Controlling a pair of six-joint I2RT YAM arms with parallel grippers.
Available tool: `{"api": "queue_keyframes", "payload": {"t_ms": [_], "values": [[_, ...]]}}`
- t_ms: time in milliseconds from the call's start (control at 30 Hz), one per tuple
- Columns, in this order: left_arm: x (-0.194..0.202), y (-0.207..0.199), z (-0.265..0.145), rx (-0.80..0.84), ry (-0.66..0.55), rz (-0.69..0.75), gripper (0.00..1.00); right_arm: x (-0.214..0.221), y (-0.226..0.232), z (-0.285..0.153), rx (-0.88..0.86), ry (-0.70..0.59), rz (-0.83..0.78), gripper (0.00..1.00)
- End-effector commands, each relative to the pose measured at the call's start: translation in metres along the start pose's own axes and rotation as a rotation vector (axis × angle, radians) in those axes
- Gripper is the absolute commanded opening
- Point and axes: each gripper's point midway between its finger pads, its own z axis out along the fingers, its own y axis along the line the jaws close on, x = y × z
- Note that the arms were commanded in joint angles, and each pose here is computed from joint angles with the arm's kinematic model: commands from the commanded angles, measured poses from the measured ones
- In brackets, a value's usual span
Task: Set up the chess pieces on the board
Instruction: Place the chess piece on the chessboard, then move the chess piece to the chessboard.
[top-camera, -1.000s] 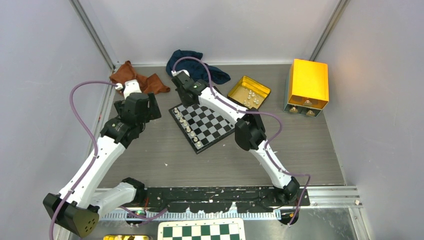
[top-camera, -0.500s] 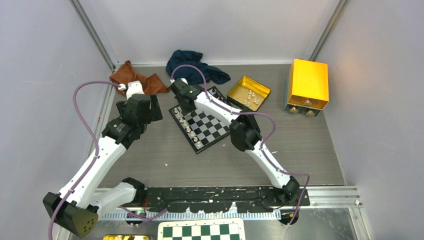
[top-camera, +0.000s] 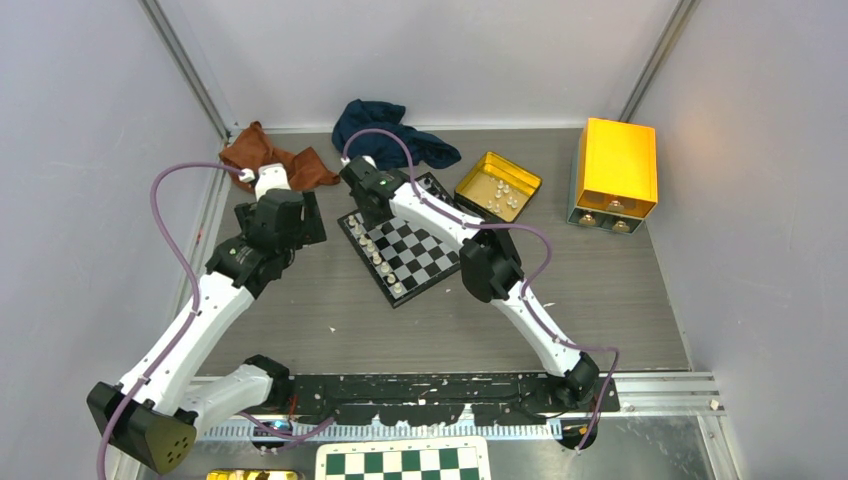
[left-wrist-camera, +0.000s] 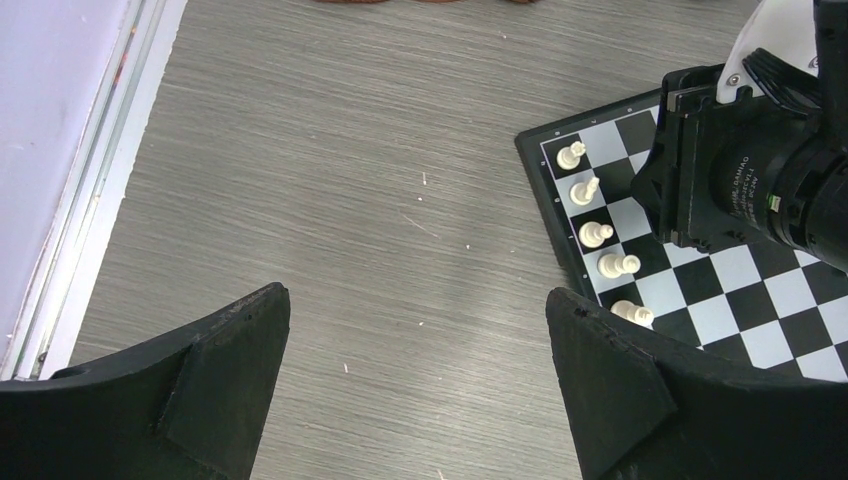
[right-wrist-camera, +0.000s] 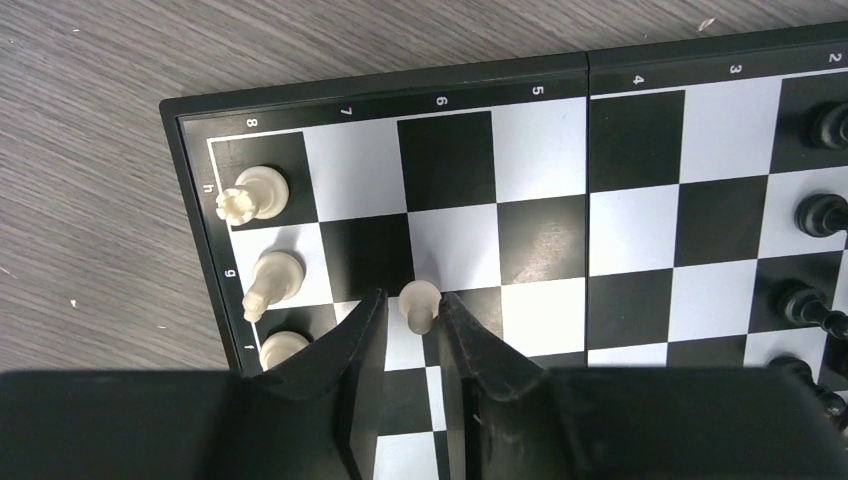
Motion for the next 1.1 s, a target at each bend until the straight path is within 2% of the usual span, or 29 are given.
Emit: {"api": "queue_keyframes", "payload": {"t_ms": [0, 100, 367, 633, 933, 1067], "values": [[-0.012, -0.003, 0.001, 0.0, -0.043, -0.009, 1.0, -0.03, 0.009, -0.021, -0.047, -0.085, 0.015, 0.34], [-0.014, -0.003, 0.001, -0.001, -0.045, -0.009, 1.0, -0.034, 0.009, -0.024, -0.051, -0.097, 0.016, 0.38], [-0.02, -0.003, 0.001, -0.009, -0.051, -0.001, 1.0, -0.06, 0.001, -0.051, -0.047, -0.173, 0.023, 0.39], [-0.025, -0.014, 0.007, 0.012, -0.034, 0.041, 0.99, -0.084, -0.028, -0.092, -0.016, -0.268, 0.081, 0.39], [-0.035, -0.05, 0.021, 0.129, -0.006, 0.095, 0.96, -0.104, -0.114, -0.129, 0.083, -0.353, 0.205, 0.39], [-0.029, -0.076, 0.033, 0.21, 0.05, 0.122, 0.91, -0.102, -0.161, -0.14, 0.138, -0.37, 0.271, 0.38]]}}
